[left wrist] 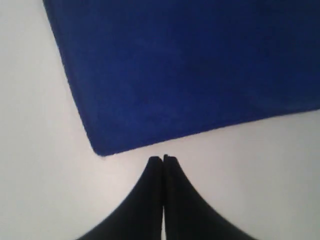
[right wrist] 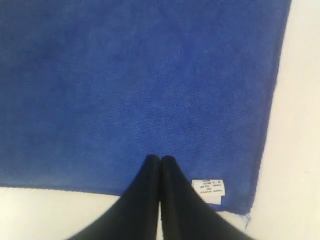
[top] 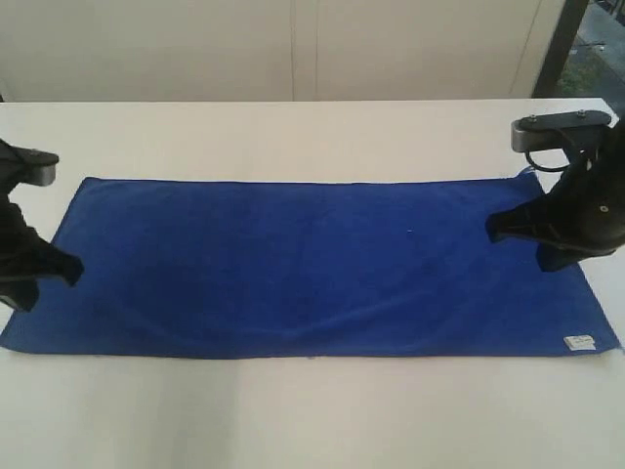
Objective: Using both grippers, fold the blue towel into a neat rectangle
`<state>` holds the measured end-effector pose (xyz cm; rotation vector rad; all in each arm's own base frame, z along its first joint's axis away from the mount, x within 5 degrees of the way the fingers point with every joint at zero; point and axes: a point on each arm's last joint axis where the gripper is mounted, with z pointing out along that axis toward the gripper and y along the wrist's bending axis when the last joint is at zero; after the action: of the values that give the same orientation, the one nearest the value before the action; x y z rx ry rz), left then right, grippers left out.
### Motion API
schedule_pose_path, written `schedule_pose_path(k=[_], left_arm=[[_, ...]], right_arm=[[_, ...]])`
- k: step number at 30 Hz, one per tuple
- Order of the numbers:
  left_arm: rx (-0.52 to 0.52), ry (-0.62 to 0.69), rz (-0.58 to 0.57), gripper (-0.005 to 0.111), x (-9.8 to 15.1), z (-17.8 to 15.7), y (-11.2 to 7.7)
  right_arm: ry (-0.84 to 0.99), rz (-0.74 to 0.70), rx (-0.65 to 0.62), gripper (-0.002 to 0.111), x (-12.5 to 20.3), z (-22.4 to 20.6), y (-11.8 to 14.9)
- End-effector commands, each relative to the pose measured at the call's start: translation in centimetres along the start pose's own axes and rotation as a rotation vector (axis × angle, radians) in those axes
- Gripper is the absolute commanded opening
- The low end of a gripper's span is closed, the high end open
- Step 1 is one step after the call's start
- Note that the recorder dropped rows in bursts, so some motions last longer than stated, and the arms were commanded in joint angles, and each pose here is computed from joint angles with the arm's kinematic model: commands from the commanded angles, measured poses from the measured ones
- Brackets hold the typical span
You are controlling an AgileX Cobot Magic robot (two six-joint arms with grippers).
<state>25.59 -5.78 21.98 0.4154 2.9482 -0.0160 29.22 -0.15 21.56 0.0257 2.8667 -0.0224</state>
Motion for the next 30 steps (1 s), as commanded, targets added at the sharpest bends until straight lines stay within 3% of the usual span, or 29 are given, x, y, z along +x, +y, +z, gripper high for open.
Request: schedule_pose_path(k=[1,4,10,17,30], left_arm=[[0.044,0.002,-0.035,0.0,-0.6,-0.2,0.3],[0.086,0.035,-0.136,0.0,-0.9,1.3,1.5],[0.08,0.074,-0.216,0.0,-0.8,3.4,3.7],[0.059,0.011,-0.184,0.0,0.3,5.4,3.6],[0.048,0.028,-0.176,0.0,1.1,6.7,3.6]], right_arm=[[0.026,0.04,0.013,0.0,-0.1,1.0,-1.4],[0.032,0.066,0.016,0.0,-0.2,1.6,-2.1],[-0.015,0.072,0.019,0.0,0.6,3.3,-2.3],[-0.055,0.043,0.034,0.0,1.7,5.6,-2.4],[0.102,0.1,0.117,0.0,3.2,8.1,-3.1]])
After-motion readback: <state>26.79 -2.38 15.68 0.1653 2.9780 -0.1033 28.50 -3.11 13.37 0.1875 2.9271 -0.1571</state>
